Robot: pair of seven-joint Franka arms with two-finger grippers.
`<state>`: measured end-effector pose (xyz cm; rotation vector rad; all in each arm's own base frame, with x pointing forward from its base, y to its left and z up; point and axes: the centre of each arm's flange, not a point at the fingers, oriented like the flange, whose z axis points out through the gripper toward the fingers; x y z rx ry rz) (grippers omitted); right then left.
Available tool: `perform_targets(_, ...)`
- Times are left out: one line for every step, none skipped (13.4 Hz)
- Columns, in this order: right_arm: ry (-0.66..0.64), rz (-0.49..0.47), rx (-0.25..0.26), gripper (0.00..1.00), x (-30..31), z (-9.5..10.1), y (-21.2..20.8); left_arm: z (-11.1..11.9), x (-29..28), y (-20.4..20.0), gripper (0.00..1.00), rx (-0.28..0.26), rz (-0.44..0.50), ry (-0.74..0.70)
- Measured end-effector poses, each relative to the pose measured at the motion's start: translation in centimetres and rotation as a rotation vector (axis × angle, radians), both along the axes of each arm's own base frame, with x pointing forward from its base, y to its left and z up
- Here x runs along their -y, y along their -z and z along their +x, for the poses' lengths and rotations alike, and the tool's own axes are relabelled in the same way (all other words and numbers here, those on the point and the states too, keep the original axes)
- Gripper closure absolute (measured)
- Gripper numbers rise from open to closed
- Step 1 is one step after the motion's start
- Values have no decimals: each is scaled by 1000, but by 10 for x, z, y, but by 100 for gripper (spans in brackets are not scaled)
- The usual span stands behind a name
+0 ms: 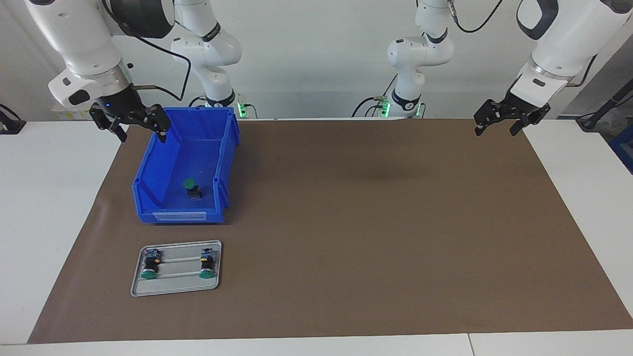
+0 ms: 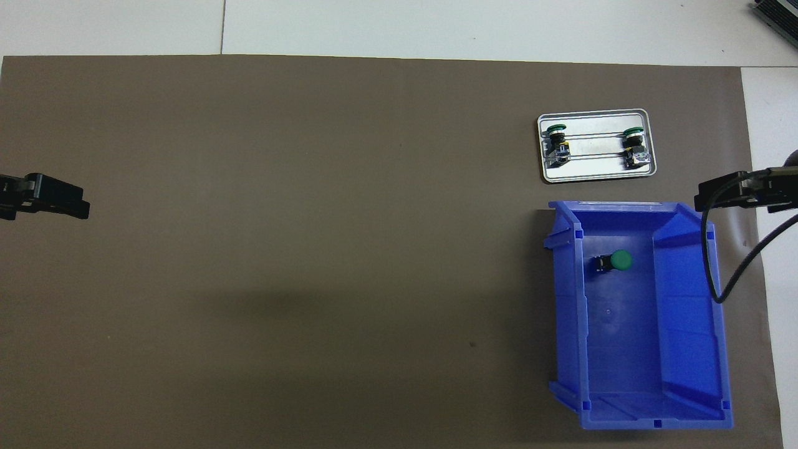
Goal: Place and press button with both arms
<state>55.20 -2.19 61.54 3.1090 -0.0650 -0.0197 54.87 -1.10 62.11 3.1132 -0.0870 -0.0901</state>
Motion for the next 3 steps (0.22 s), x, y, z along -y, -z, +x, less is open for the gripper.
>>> perform_targets(1, 0, -8, 0, 0, -1, 0, 0, 0, 0, 0, 0, 0, 0)
perform_targets(1, 0, -12, 0, 0, -2, 0, 0, 0, 0, 0, 0, 0, 0)
perform_targets(1, 0, -12, 0, 0, -2, 0, 0, 0, 0, 0, 0, 0, 0)
